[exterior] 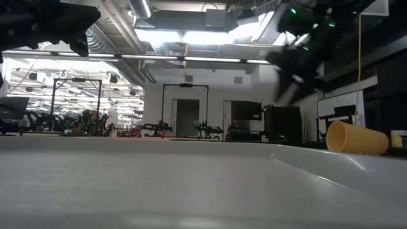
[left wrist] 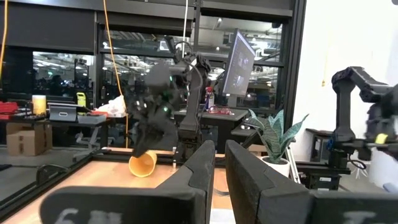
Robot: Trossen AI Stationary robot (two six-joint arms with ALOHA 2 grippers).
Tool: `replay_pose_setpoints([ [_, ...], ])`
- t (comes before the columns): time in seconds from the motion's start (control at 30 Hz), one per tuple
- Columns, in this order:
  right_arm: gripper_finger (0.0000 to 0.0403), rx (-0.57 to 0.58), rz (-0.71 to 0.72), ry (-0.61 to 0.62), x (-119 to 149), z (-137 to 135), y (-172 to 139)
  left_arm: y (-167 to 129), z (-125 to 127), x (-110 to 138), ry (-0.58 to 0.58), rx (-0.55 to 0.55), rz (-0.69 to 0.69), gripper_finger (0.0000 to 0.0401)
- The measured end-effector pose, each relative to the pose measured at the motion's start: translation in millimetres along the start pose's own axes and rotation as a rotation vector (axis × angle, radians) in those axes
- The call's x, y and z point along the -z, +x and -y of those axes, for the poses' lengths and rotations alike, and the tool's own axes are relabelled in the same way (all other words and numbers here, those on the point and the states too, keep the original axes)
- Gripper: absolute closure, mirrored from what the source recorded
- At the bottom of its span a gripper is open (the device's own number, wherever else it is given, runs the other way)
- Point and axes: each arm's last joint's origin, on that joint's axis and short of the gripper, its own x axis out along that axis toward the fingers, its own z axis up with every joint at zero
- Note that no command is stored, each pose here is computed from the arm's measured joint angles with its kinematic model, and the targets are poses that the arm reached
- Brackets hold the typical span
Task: Pick and place plate/cup/fork/spoon on tray
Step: Put the yellow cup on the the gray tray
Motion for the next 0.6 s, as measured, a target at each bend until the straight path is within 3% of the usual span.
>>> replay_pose_setpoints([
  [0.07, 0.0211, -0.031, 0.007, -0.037, -11, -13, 2, 0, 0, 0, 0.0, 0.0, 0.0, 0.0369],
  [0.17, 0.0211, 0.03, -0.043, -0.111, -22, -27, 6, 0, 0, 0, 0.0, 0.0, 0.0, 0.0369],
  [0.3, 0.0211, 0.271, -0.124, -0.207, -23, -29, 17, 0, 0, 0, 0.0, 0.0, 0.0, 0.0369],
  [0.47, 0.0211, 0.625, -0.27, -0.266, -8, -11, 26, 0, 0, 0, 0.0, 0.0, 0.0, 0.0369],
  [0.6, 0.0211, 0.803, -0.36, -0.282, 10, 6, 32, 0, 0, 0, 0.0, 0.0, 0.0, 0.0369],
])
